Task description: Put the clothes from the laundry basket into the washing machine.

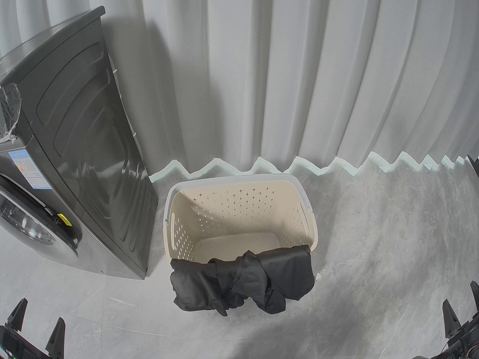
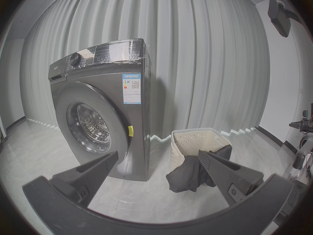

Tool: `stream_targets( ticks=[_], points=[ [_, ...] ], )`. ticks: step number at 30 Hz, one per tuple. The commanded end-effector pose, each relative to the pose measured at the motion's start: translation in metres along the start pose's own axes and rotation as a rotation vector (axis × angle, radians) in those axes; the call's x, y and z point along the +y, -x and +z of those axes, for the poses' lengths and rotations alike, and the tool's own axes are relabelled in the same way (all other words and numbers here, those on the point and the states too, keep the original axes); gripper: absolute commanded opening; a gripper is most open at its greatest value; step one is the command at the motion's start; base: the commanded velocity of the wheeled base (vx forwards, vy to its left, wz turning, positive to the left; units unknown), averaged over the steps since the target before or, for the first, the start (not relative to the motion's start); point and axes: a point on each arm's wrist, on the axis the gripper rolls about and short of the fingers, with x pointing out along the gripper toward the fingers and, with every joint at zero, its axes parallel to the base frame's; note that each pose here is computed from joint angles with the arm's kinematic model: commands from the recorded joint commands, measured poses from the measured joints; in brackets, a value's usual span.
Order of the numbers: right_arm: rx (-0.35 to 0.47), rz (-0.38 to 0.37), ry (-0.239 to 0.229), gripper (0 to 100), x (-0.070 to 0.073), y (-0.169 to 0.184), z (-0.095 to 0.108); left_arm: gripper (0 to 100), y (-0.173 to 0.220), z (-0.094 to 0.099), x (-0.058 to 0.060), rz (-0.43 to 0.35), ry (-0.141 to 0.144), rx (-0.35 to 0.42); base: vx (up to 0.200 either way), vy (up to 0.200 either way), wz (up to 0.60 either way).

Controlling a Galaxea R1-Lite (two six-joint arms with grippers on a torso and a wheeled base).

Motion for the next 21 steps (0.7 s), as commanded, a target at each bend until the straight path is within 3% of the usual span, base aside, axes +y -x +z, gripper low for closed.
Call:
stream_targets(
  ticks=[1,4,13,21],
  points=[
    [0.001,0.0,0.0,100,0.0,-0.0001,-0.0053,100,0.0003,-0.0044,0.0001,0.0,0.0,-0.004,0.0,0.0,0.0],
    [0.001,0.0,0.0,100,0.0,-0.0001,-0.0053,100,0.0003,-0.0044,0.0001,0.0,0.0,-0.004,0.0,0.0,0.0],
    [0.001,0.0,0.0,100,0.0,-0.0001,-0.0053,100,0.0003,-0.0044,0.0001,0.0,0.0,-0.004,0.2,0.0,0.0],
    [0.0,0.0,0.0,100,0.0,-0.0001,-0.0051,100,0.0003,-0.0044,0.0001,0.0,0.0,-0.004,0.0,0.0,0.0]
  ],
)
